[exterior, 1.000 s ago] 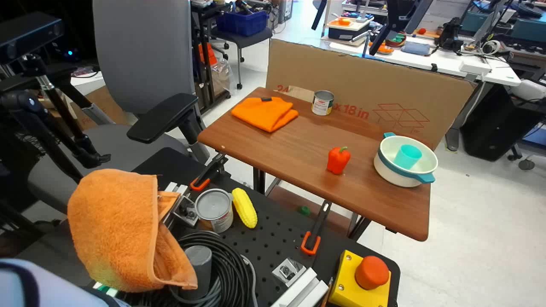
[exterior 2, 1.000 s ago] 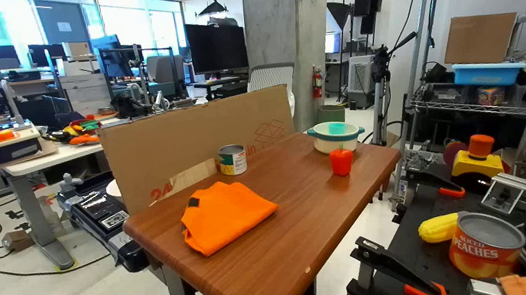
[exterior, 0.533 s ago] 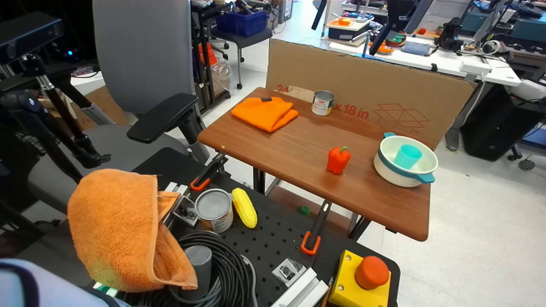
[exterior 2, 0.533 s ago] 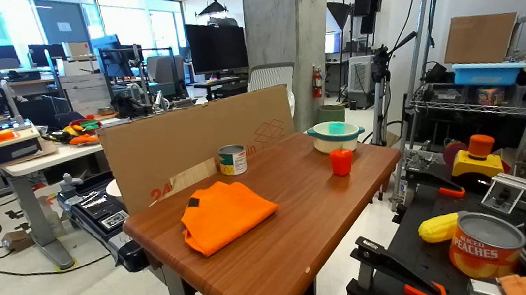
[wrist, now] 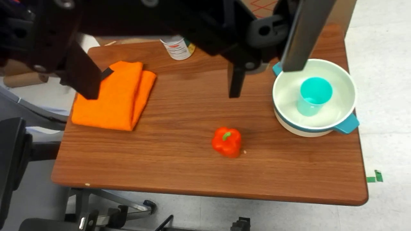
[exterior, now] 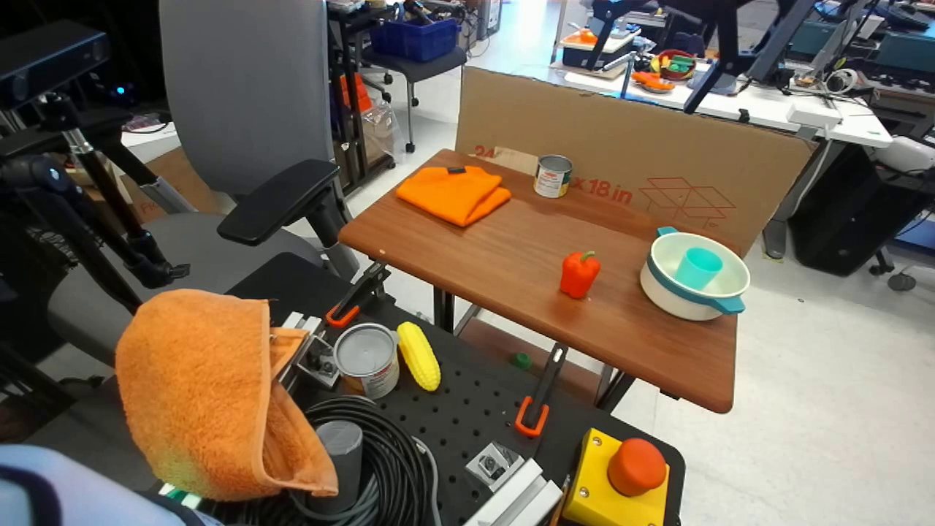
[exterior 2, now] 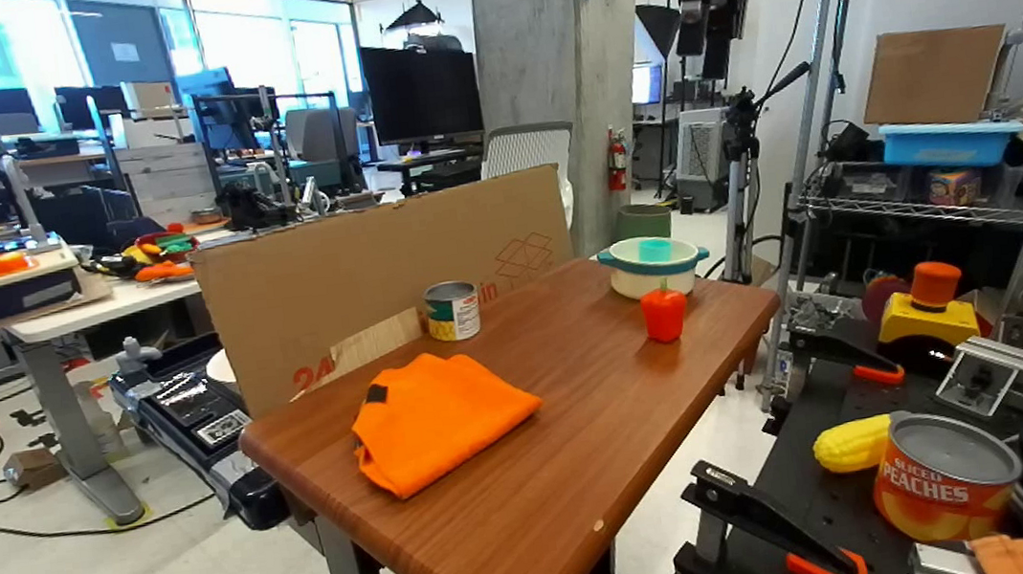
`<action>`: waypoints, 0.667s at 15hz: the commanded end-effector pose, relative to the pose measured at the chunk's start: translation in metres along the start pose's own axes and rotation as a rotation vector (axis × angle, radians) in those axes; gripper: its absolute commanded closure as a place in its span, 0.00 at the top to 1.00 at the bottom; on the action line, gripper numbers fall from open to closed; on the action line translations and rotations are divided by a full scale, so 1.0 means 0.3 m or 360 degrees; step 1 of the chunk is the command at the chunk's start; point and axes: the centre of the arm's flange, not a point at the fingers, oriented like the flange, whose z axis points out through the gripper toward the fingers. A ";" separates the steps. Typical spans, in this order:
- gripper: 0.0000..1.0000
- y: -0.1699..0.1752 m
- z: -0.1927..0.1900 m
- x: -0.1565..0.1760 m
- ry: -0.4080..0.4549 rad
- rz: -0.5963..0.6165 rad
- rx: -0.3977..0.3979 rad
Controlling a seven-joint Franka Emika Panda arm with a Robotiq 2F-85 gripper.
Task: Remove the cup from the dish and put it on the table
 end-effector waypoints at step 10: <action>1.00 0.416 0.216 0.274 -0.0026 0.0423 -0.0158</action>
